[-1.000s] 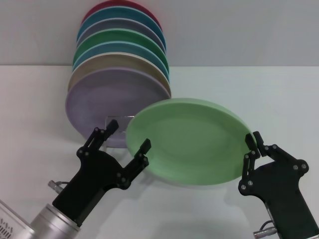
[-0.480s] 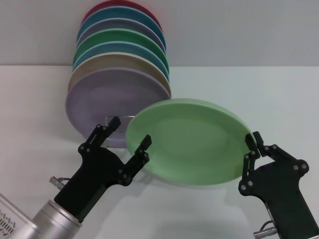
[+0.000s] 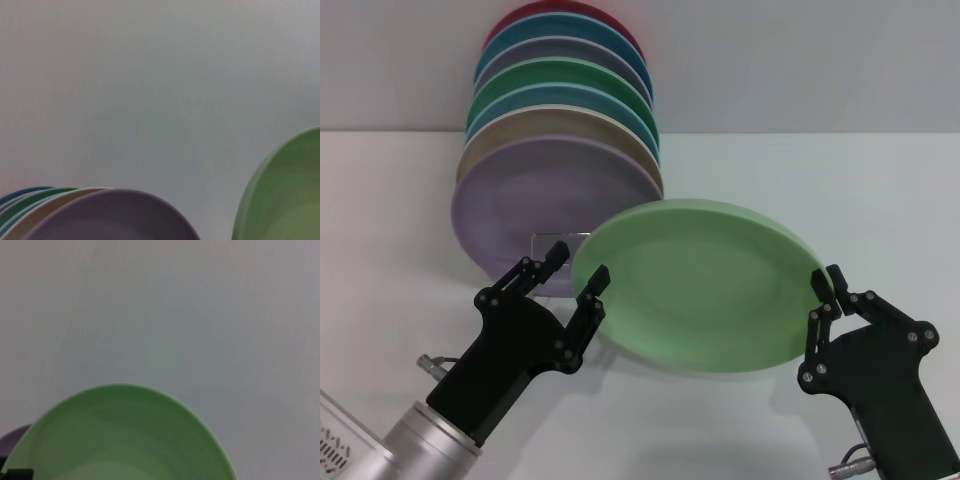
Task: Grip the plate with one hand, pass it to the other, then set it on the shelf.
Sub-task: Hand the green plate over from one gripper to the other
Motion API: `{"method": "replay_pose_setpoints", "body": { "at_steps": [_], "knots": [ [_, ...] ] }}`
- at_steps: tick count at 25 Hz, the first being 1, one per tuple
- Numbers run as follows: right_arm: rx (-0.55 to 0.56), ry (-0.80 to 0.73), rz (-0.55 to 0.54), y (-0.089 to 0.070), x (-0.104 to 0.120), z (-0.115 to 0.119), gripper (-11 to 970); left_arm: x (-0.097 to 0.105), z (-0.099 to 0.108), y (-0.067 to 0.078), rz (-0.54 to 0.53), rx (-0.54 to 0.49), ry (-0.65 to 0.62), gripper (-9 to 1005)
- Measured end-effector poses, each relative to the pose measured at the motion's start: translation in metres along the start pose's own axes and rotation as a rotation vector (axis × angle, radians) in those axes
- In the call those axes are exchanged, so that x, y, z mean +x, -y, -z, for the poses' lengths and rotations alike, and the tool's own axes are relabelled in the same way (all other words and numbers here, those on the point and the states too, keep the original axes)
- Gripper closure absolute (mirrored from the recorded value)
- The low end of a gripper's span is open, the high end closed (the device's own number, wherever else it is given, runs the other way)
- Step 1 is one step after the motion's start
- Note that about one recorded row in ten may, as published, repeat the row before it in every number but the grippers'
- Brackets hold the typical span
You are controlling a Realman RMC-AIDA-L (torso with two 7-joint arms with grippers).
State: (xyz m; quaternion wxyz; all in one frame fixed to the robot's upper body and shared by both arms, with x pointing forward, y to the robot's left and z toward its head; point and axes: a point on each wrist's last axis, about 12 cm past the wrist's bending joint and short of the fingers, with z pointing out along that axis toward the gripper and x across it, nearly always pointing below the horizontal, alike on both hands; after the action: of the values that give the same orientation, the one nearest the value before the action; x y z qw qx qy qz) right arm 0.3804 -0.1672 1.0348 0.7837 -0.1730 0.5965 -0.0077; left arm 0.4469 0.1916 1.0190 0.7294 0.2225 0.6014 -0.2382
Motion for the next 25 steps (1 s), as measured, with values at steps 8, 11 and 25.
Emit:
{"method": "replay_pose_setpoints", "body": {
  "at_steps": [8,11,25],
  "knots": [
    [-0.005,0.004,0.001,-0.0003,-0.0002,-0.0006,936,-0.0007,-0.0029,-0.0011,-0.004,0.004,0.003,533],
    [-0.005,0.004,0.001,-0.0005,-0.0003,-0.0007,937,-0.0006,-0.0031,-0.0015,-0.005,0.003,0.003,535],
    [-0.011,0.007,0.008,-0.0016,-0.0014,0.0016,937,0.0004,-0.0019,-0.0035,-0.008,-0.009,-0.006,725]
  ]
}}
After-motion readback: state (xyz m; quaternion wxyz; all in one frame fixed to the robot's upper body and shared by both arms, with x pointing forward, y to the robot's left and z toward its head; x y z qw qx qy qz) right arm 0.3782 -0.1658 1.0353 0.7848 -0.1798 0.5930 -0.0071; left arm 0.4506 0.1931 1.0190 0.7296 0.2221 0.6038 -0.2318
